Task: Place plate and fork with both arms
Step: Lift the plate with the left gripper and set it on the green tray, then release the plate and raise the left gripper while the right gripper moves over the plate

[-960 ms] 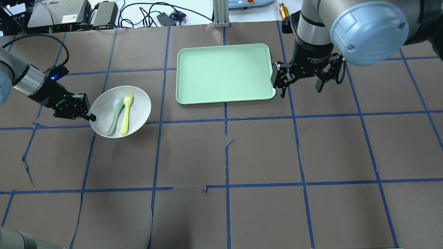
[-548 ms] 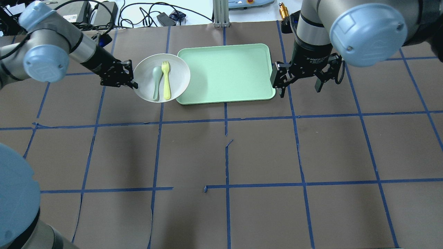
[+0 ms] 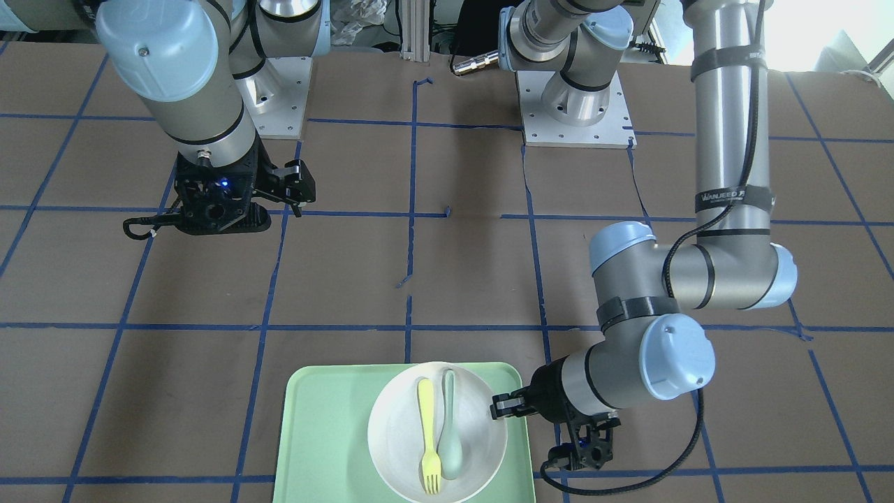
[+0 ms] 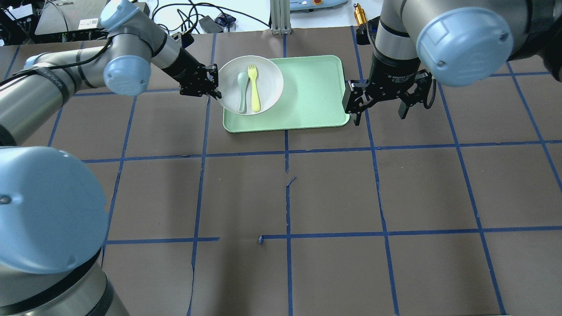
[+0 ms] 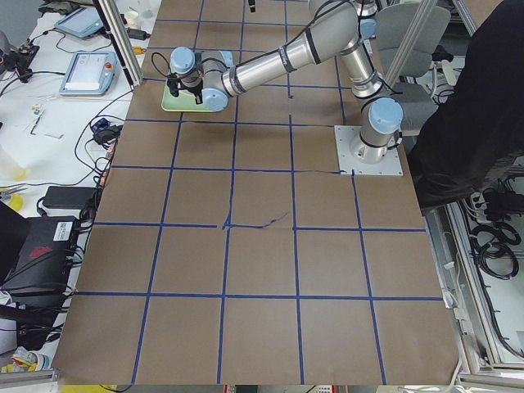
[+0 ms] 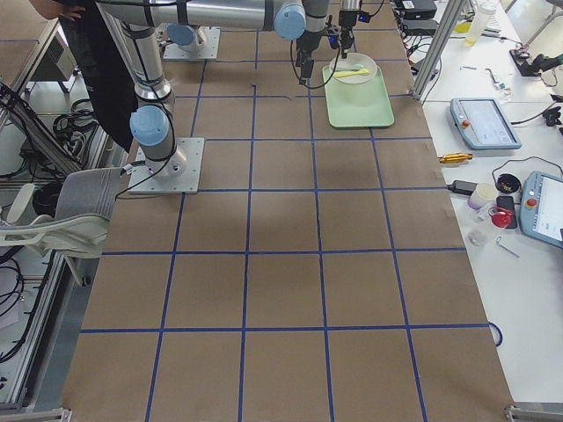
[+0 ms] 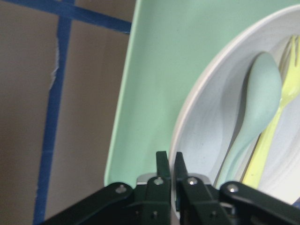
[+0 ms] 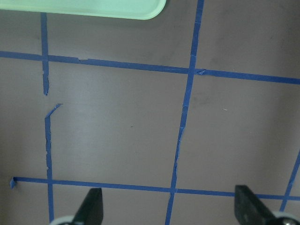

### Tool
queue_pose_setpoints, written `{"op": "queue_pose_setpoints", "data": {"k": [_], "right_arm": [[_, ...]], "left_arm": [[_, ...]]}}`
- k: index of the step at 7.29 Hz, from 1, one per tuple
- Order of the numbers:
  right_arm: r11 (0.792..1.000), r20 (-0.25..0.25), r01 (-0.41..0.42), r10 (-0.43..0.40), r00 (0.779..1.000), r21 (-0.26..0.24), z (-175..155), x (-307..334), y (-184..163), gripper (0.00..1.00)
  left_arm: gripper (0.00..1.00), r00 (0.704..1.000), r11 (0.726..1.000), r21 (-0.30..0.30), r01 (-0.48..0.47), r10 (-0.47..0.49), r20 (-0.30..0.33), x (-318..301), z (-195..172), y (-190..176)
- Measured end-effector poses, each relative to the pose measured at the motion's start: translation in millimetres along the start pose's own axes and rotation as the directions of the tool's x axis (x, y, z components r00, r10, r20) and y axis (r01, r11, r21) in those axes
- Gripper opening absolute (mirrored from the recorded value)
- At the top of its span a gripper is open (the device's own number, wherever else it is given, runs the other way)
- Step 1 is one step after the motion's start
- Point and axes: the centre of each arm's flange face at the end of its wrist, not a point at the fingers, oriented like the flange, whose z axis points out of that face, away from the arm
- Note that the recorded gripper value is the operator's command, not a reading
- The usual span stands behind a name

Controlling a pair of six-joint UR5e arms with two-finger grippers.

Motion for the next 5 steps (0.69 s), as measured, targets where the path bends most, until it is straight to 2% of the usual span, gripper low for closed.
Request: {"op": "queue_pose_setpoints", "data": {"k": [4,5], "right_arm": [[1.0,-0.001,0.001,-0.001,1.0,0.0,3,0,-3,1.0],[1.0,-0.002,0.001,-0.001,1.0,0.003,3,0,-4,1.0]], "left_arm": [[0.0,1.0,1.0,-0.006,-0.019,0.019,0.0,15,52,-3],[0.97,1.0,1.0,-0.008,-0.017,0.017,0.001,18,58,-2]]}}
